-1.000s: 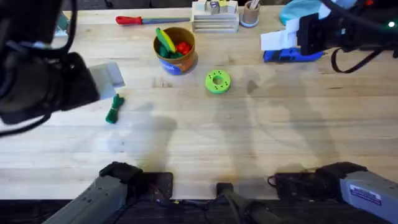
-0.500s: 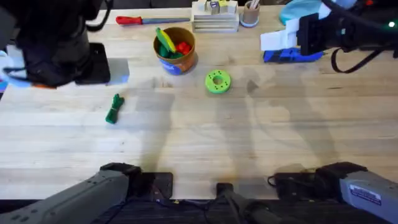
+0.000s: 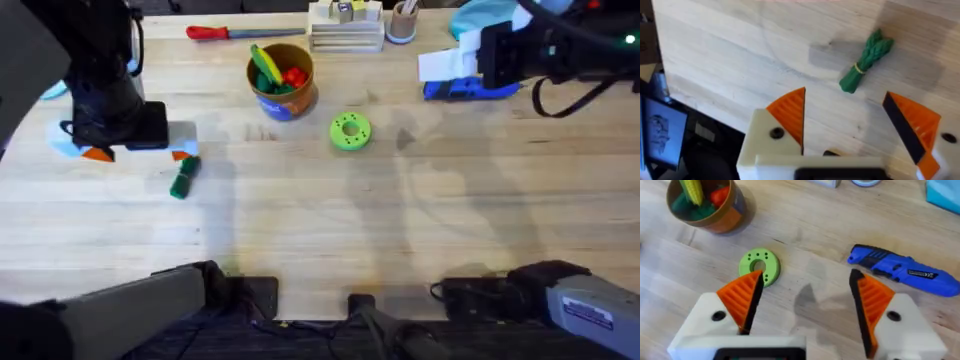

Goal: Pick up the gripper from the table and insert it into the empty holder that is missing its gripper. Then pick up a screw, insert it into the mounting hole, and use the screwdriver to tighten it. Finally, clean up the table by picking up the vegetable and placing it into the bucket.

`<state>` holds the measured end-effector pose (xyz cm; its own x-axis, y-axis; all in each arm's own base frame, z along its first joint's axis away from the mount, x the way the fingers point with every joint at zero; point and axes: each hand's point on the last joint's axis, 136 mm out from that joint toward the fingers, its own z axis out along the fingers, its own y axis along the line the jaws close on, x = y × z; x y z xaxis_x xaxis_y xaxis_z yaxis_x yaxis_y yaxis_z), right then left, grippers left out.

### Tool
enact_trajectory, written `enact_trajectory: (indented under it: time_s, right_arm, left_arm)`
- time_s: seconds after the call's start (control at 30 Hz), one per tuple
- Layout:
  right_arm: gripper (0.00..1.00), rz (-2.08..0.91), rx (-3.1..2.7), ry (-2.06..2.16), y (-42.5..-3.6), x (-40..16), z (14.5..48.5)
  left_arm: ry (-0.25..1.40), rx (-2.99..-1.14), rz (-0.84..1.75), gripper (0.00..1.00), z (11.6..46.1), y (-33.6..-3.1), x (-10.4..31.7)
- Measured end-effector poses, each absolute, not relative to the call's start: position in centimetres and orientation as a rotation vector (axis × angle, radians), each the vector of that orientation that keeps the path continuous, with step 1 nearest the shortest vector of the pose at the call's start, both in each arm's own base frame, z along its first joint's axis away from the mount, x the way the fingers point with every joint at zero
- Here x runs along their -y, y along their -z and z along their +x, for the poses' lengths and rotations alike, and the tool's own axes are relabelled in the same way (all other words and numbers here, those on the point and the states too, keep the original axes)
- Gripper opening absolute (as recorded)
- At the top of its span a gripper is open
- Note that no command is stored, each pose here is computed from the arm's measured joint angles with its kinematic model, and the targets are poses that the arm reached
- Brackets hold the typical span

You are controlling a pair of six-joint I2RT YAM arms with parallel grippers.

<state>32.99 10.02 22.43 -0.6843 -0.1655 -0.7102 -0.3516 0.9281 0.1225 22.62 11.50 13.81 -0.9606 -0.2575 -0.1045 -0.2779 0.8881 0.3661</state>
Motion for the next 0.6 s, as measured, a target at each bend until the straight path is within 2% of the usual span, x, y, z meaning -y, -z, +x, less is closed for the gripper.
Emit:
enact_trajectory:
  time_s: [0.27,0.47,0.6]
  right_arm:
    - [0.991,-0.364,-2.324,-0.321,-22.6,-10.0,33.1]
    - [0.991,-0.364,-2.324,-0.321,-22.6,-10.0,33.1]
    - [0.991,-0.365,-2.324,-0.321,-22.6,-10.0,33.1]
  left_arm:
    - [-0.417,-3.085,-0.203,0.993,24.1,-9.4,-10.3]
    - [-0.318,-3.18,-0.126,0.993,23.0,-5.6,-9.1]
    - [-0.287,-3.191,-0.121,0.993,22.8,-4.4,-8.9]
